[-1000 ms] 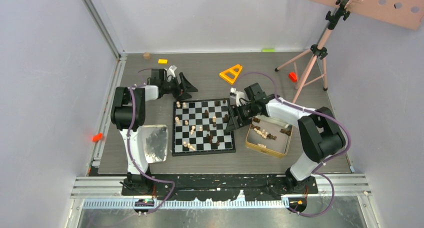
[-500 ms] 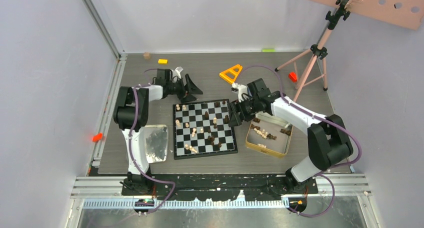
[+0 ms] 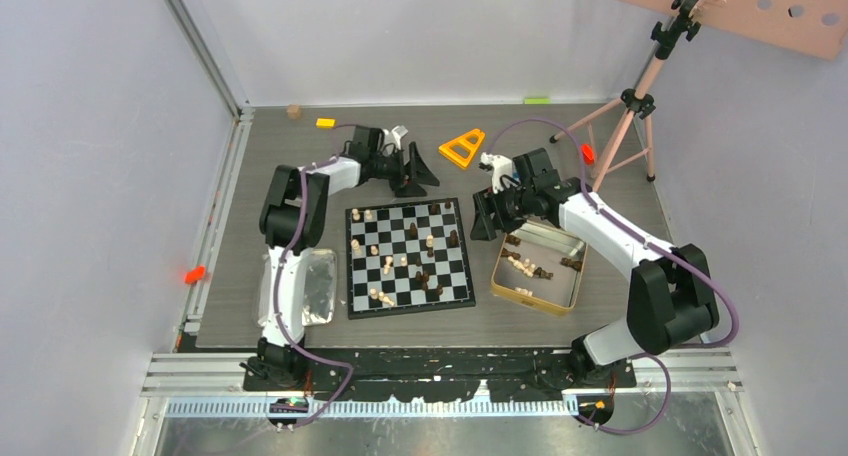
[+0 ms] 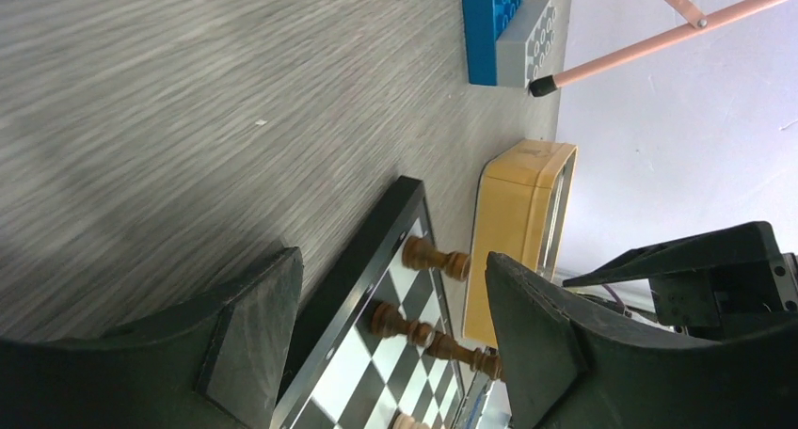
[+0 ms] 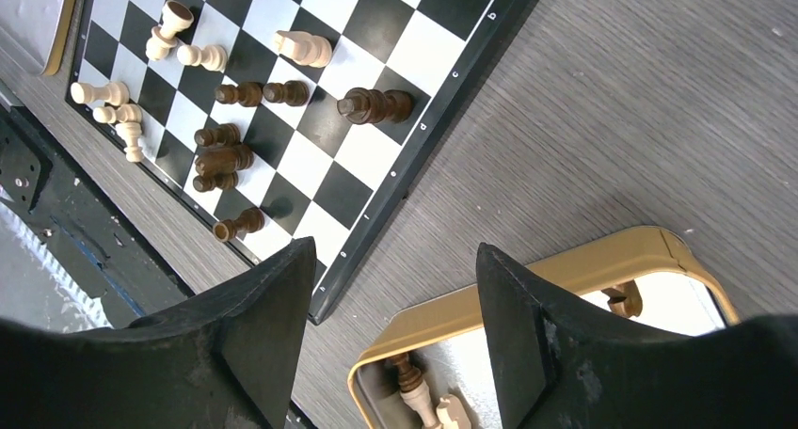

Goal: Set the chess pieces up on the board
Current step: Move the chessboard to the center of the board.

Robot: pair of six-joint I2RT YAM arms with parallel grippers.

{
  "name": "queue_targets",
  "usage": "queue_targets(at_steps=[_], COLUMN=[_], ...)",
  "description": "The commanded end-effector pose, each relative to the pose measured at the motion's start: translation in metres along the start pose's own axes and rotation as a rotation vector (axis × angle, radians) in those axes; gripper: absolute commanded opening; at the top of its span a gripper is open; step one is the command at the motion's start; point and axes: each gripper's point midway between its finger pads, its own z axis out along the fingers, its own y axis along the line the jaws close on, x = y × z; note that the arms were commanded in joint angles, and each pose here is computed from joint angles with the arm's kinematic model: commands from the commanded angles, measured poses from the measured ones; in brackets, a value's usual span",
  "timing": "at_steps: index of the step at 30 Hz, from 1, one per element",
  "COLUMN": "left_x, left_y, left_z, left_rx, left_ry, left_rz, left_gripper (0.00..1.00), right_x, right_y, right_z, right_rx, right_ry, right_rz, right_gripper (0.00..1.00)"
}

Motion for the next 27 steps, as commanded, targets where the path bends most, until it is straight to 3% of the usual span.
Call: queue_targets(at_steps=[1,16,21,27], left_x=[0.015,0.049,0.031,-0.015], left_y=[-0.010,-0.045,-0.051,-0.059], left_z=[0.020,0.058,0.045,-0.004], left_rx=[0.019,0.085,0.071,0.008], left_ry=[0.078,0.198,0.143,0.006], left_rz=[-0.013,-0.003,0.024,0.108], left_gripper=[0.74,0.74,0.80,0.88], right_x=[-0.020,-0.023,-0.026,-0.037], right_y=[-0.001,-0.013,-0.010,0.000], right_z=[-0.020,-0.038,-0.042,-0.041], right_rx=[0.033,0.085,0.077,0.030], right_ry=[-0.067,-0.103,-0.105,-0.102], right_rz=[-0.057,-0.050,-0.070,-0.124], right_gripper=[0.69,0.69,0.70,0.72])
